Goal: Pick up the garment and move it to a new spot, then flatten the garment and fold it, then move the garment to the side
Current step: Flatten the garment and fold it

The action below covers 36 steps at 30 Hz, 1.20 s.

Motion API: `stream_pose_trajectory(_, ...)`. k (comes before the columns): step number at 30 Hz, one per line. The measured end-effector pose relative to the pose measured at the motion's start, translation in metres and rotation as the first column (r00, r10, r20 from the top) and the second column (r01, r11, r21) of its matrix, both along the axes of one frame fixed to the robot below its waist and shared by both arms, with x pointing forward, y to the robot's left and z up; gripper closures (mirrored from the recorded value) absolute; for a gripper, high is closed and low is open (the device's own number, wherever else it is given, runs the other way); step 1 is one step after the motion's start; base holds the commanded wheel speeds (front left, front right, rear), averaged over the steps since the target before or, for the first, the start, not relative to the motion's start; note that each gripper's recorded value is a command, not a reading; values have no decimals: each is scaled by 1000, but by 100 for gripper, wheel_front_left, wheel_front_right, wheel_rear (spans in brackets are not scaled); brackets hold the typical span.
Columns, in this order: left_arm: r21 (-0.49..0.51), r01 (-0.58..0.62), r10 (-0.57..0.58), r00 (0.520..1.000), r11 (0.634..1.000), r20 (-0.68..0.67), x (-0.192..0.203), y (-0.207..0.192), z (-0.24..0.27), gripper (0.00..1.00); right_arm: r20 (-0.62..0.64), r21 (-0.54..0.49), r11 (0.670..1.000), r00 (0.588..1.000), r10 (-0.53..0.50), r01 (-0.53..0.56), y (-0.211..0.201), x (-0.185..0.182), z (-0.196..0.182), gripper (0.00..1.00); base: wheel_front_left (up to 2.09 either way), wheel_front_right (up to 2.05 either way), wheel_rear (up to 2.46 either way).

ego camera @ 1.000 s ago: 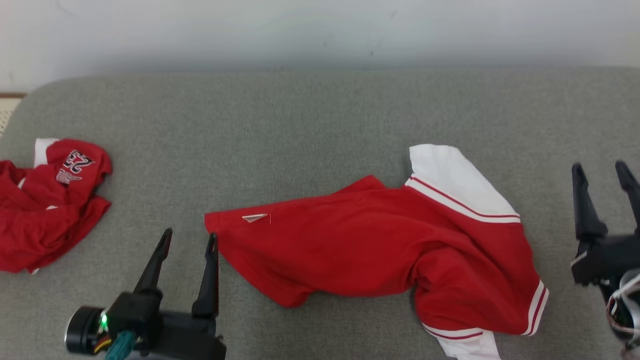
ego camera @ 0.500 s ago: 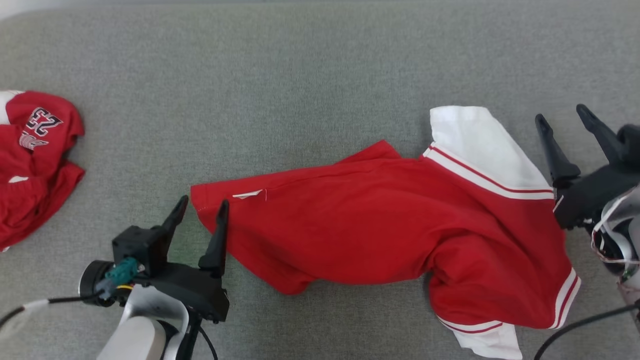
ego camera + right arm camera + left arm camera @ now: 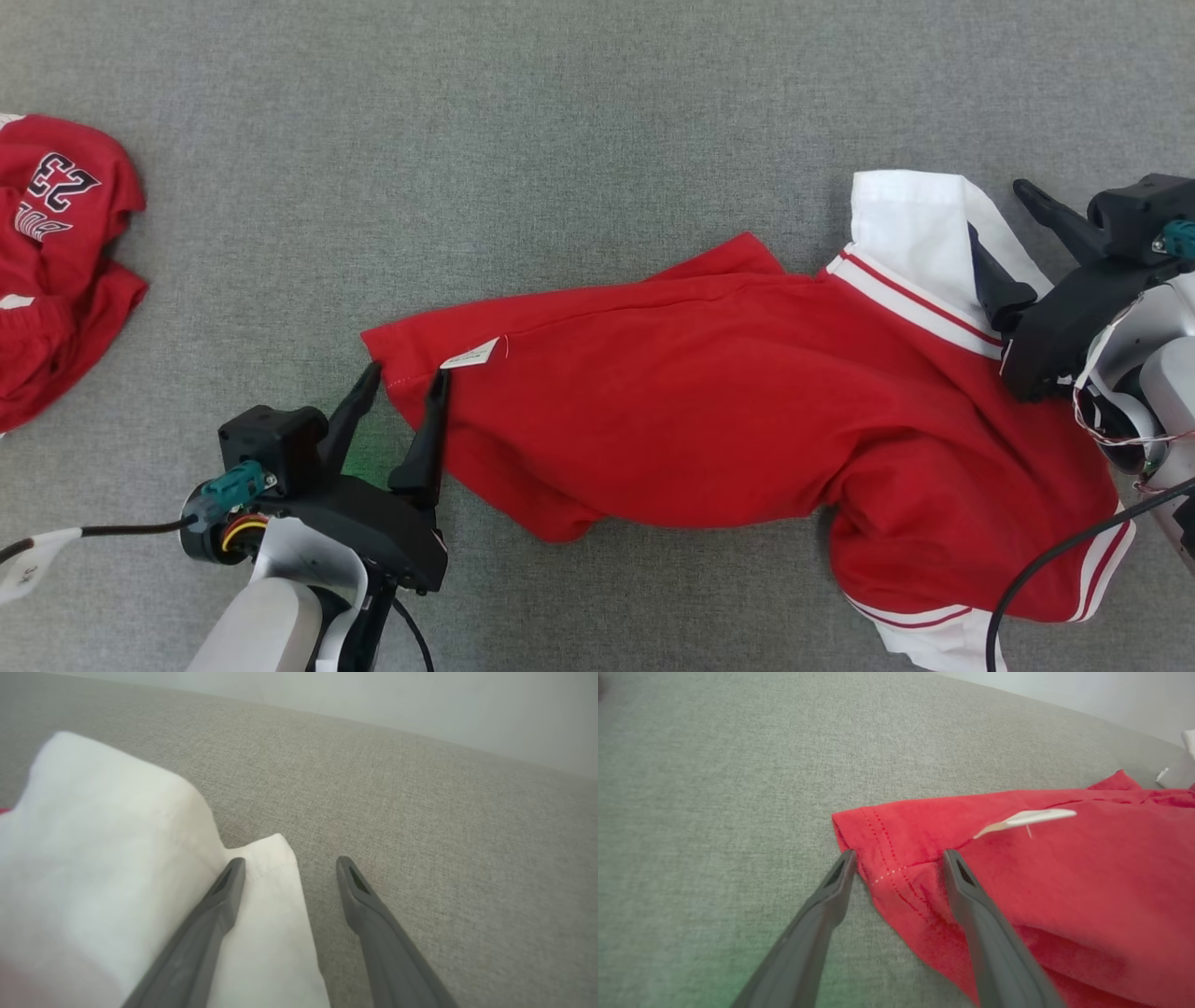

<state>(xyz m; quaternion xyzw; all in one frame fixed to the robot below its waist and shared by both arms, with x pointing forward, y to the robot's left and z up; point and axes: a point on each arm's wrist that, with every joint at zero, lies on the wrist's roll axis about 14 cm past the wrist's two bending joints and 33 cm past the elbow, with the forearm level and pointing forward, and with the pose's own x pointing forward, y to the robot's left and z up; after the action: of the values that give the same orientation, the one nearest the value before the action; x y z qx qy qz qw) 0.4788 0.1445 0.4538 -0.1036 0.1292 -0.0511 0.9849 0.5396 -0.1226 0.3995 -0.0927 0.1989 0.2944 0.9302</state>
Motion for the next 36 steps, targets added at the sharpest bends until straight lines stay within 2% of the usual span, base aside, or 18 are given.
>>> stream_pose_trajectory(3,-14,9,-10,1000,1000,-13,-1,-1,-3,99,-31,-5,1000,999,19,-20,3,-3,-6,0,0,0,0)
stream_pose_trajectory(4,-20,15,-16,1000,1000,-16,-2,-3,-4,100,-42,-5,1000,999,23,-23,3,-5,-7,58,0,0,0)
stream_pose_trajectory(5,-24,26,-27,999,999,-21,-2,-5,-5,100,-52,-6,1000,998,26,-27,4,-5,-8,93,0,0,0)
stream_pose_trajectory(6,-26,27,-28,999,999,-23,-3,-5,-6,100,-56,-8,1000,998,29,-30,4,-6,-8,100,0,0,0)
stream_pose_trajectory(10,-29,25,-24,999,999,28,-1,-5,6,100,-10,45,999,1000,7,-7,2,-1,5,100,0,0,0)
stream_pose_trajectory(15,-19,-2,5,986,1000,165,5,2,43,100,151,134,989,986,-75,55,-15,20,49,100,0,0,0)
stream_pose_trajectory(22,2,-38,34,928,999,372,4,13,113,100,352,257,963,920,-173,83,-28,28,127,100,0,0,0)
stream_pose_trajectory(25,2,-42,37,889,999,457,1,14,146,100,459,309,949,864,-204,60,-29,24,172,100,0,0,0)
stream_pose_trajectory(30,2,-37,29,814,999,580,-7,13,197,100,640,355,935,729,-244,2,-34,-3,247,100,0,0,0)
stream_pose_trajectory(36,35,-38,0,680,999,734,-28,9,267,100,789,339,938,564,-245,-67,-34,-47,317,100,0,0,0)
